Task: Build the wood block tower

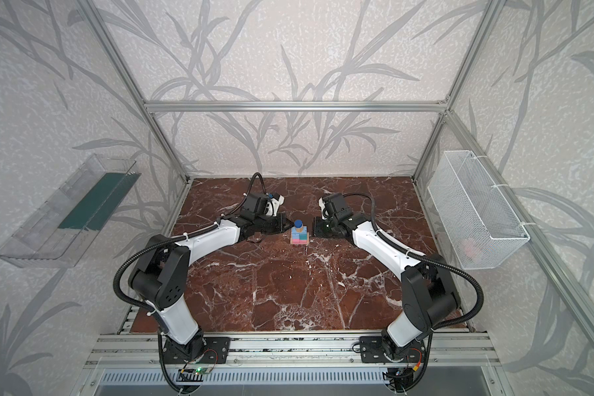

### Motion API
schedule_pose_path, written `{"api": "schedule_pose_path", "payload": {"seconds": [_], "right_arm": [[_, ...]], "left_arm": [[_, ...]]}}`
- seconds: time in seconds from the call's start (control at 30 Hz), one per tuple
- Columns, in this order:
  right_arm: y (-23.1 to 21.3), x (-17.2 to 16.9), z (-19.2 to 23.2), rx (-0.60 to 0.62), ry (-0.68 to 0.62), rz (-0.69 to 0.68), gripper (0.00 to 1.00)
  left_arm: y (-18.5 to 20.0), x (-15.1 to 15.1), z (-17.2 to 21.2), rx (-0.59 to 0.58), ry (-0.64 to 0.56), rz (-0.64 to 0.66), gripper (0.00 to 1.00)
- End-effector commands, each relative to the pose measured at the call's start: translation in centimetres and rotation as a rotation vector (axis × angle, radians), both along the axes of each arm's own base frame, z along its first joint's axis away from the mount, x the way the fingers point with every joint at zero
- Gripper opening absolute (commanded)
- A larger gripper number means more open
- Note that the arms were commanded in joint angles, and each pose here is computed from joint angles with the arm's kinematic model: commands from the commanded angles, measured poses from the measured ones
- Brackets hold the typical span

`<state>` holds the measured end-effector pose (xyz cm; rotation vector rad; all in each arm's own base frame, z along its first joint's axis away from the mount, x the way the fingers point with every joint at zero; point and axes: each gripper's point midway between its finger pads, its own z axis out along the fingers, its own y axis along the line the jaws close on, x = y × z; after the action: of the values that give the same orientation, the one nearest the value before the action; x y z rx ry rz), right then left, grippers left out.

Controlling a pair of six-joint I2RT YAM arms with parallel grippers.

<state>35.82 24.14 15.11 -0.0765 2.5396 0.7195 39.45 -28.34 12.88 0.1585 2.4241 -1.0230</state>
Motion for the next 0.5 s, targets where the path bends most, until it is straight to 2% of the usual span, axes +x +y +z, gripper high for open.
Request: {"api": "schedule_pose_path", "payload": {"seconds": [0.0, 0.47], "right_arm": [[-0.09, -0.16, 0.61, 0.018, -0.011, 0.003, 0.0], [-0.06, -0.15, 0.6, 0.021, -0.01, 0.002, 0.0]], "left_arm": [[-0.67, 0.08, 0.11, -0.016, -0.001, -0.014, 0.0], [-0.98, 0.03, 0.13, -0.019, -0.002, -0.022, 0.0]]}}
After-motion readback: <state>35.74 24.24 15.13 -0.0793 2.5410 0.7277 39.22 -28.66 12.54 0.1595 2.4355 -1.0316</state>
